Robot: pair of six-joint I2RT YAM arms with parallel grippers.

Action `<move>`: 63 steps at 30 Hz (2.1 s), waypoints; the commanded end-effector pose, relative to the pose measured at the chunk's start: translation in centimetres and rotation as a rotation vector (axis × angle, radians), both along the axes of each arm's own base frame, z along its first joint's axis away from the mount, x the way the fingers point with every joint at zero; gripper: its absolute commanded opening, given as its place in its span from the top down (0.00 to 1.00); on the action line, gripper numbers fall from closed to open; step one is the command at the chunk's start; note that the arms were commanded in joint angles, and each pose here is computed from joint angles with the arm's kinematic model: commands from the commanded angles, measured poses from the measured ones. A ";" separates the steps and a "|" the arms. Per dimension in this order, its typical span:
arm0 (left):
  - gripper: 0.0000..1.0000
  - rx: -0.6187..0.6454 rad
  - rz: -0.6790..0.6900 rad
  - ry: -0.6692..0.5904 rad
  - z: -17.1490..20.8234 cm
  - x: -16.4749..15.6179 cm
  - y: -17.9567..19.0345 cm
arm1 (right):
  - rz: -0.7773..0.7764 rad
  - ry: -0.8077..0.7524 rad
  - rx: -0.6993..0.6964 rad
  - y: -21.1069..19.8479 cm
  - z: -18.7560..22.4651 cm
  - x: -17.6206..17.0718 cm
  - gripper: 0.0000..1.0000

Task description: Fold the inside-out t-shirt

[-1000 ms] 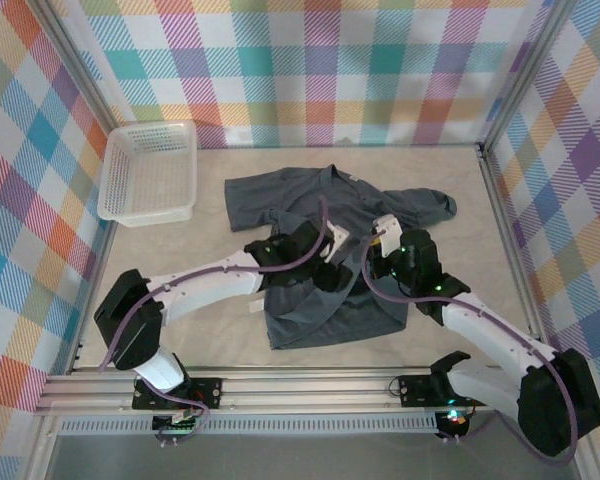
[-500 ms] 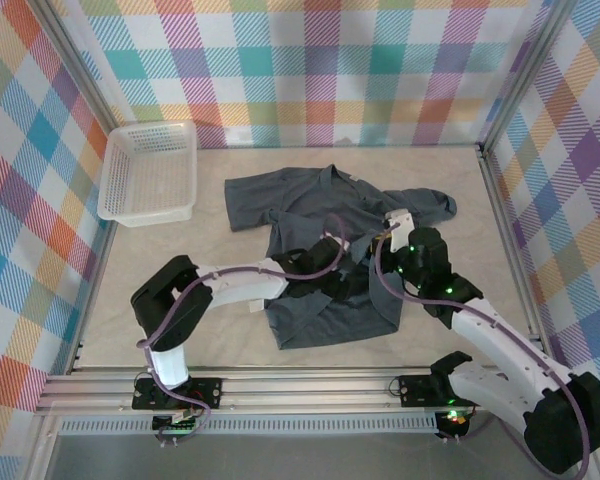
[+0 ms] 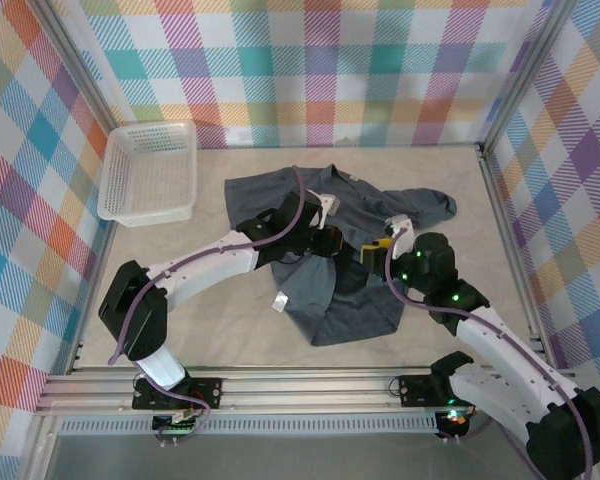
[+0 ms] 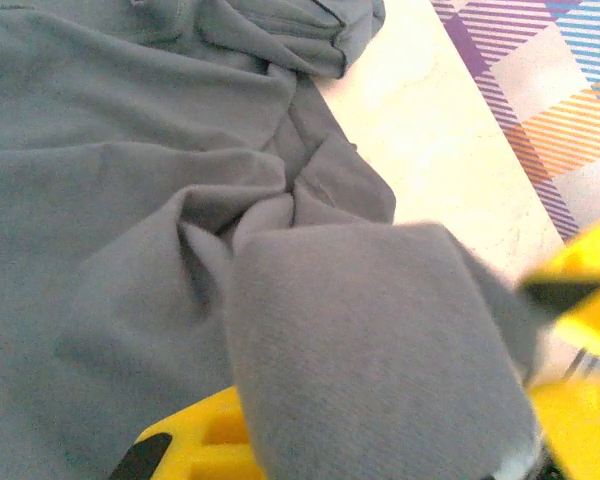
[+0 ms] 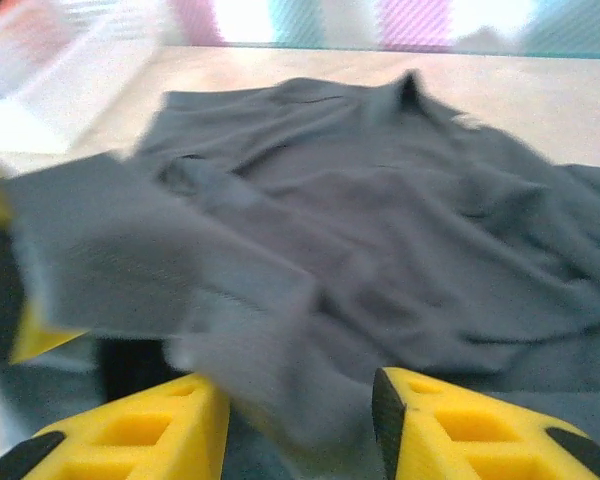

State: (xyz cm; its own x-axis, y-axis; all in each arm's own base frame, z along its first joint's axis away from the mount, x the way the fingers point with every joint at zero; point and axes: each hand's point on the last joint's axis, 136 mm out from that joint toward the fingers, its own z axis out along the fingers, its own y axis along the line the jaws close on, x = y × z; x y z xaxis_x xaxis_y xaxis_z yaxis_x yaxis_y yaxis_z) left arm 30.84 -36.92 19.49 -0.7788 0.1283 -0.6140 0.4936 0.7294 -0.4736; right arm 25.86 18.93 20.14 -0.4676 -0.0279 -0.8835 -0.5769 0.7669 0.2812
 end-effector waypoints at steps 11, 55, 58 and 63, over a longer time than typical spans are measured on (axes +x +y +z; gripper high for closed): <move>1.00 -0.081 -0.004 0.025 6.6 -1.0 0.3 | 0.041 -0.433 -0.353 5.5 -4.5 2.9 1.00; 1.00 -0.544 -0.326 -0.263 34.3 -8.4 -3.9 | -0.240 0.760 -0.056 4.5 -15.8 19.8 0.61; 1.00 -0.509 -0.321 -0.257 33.5 -8.2 -3.8 | -0.229 0.784 -0.107 4.5 -15.7 19.1 0.37; 1.00 -0.495 -0.340 -0.266 33.4 -8.6 -3.6 | -0.125 0.805 -0.434 4.4 -18.3 15.5 0.18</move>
State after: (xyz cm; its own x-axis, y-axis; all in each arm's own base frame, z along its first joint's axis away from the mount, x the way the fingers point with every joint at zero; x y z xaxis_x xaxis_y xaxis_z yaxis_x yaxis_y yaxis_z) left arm 25.08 -41.77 47.71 -0.6576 0.0336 -0.7526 0.7138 0.3473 -0.6082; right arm 45.14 24.33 5.32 -0.9388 -0.0040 -0.3443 -0.1557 0.8968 0.4140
